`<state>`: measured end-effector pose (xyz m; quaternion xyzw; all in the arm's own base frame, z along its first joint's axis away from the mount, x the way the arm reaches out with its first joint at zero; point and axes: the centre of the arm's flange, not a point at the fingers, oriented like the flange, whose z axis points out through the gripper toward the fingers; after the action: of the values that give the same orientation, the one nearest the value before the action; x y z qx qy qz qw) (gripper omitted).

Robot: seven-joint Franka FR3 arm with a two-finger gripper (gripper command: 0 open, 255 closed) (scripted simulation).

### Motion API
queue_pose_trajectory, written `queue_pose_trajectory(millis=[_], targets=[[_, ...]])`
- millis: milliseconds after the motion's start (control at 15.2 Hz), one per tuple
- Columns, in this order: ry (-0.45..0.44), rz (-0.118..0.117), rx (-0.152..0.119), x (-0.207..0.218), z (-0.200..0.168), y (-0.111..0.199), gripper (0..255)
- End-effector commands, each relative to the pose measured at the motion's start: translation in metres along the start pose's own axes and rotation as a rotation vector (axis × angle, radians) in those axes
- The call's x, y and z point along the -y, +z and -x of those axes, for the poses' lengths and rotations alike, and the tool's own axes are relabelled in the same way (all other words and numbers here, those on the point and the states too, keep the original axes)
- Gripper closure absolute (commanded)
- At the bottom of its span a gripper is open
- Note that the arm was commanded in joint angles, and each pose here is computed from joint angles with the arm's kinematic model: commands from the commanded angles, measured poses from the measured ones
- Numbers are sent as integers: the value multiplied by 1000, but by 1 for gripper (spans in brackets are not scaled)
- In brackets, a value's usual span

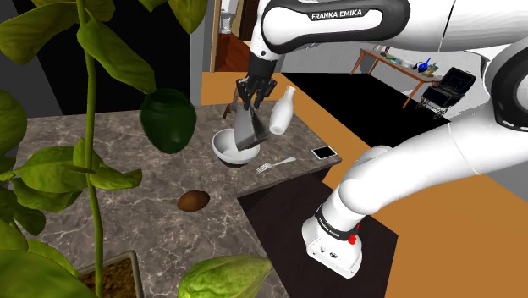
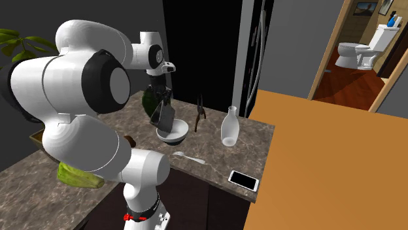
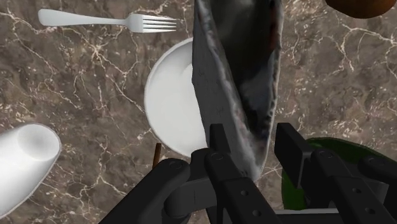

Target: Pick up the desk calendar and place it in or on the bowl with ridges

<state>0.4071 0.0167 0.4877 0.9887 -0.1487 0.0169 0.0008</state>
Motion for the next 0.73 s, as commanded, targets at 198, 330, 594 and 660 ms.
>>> queue_pose_trajectory(millis=[198,330,594,660], targets=[[0,-1,-2,-1,0,27,255],[0,-1,-2,-1,1,37,255],[0,-1,-2,-1,1,60,255],[0,0,-2,-1,1,60,255]])
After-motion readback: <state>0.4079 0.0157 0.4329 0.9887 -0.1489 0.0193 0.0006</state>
